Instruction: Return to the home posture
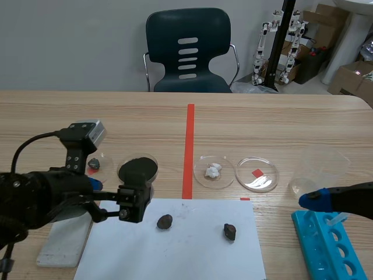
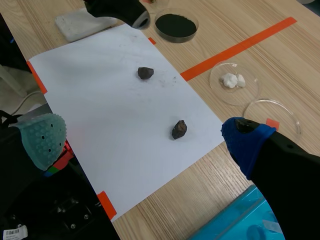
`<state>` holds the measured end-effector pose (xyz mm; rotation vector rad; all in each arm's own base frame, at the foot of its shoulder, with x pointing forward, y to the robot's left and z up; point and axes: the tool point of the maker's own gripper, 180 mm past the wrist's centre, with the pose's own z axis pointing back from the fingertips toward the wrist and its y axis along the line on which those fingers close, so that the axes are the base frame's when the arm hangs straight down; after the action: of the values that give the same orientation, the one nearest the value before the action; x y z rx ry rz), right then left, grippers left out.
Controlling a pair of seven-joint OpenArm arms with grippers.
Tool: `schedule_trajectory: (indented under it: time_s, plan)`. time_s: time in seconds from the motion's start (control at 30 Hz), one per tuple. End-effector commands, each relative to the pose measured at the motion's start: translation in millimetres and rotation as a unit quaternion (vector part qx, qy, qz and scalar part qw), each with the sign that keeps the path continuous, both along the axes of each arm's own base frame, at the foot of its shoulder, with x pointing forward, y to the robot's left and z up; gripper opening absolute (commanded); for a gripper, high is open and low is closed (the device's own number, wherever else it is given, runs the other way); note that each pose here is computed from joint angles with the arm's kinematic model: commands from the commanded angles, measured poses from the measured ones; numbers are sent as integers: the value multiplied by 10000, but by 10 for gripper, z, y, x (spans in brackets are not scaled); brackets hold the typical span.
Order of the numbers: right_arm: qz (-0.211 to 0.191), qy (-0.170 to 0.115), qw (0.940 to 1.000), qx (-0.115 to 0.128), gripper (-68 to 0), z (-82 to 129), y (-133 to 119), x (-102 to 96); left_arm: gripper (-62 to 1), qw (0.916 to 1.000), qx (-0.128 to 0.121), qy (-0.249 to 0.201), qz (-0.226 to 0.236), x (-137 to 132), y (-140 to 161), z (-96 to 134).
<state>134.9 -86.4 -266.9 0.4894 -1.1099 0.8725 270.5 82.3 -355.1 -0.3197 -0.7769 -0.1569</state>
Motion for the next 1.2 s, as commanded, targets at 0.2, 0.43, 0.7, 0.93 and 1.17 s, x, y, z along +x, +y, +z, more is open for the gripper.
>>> schedule_trajectory:
  time_s: [0.2,0.43,0.7,0.93,1.17]
  plan:
    - [40,-50,10000,66,4,42,13,13,14,9981,-127,-600,82,-296,246,215]
    - [40,-50,10000,66,4,42,13,13,14,9929,-107,-1186,68,-481,343,619]
    - [40,-50,10000,66,4,42,13,13,14,9830,-11,-1836,52,-679,368,1054]
    - [40,-50,10000,66,4,42,13,13,14,9741,110,-2256,-112,-886,342,1164]
    - [40,-50,10000,66,4,42,13,13,14,9697,155,-2427,-237,-1036,313,1199]
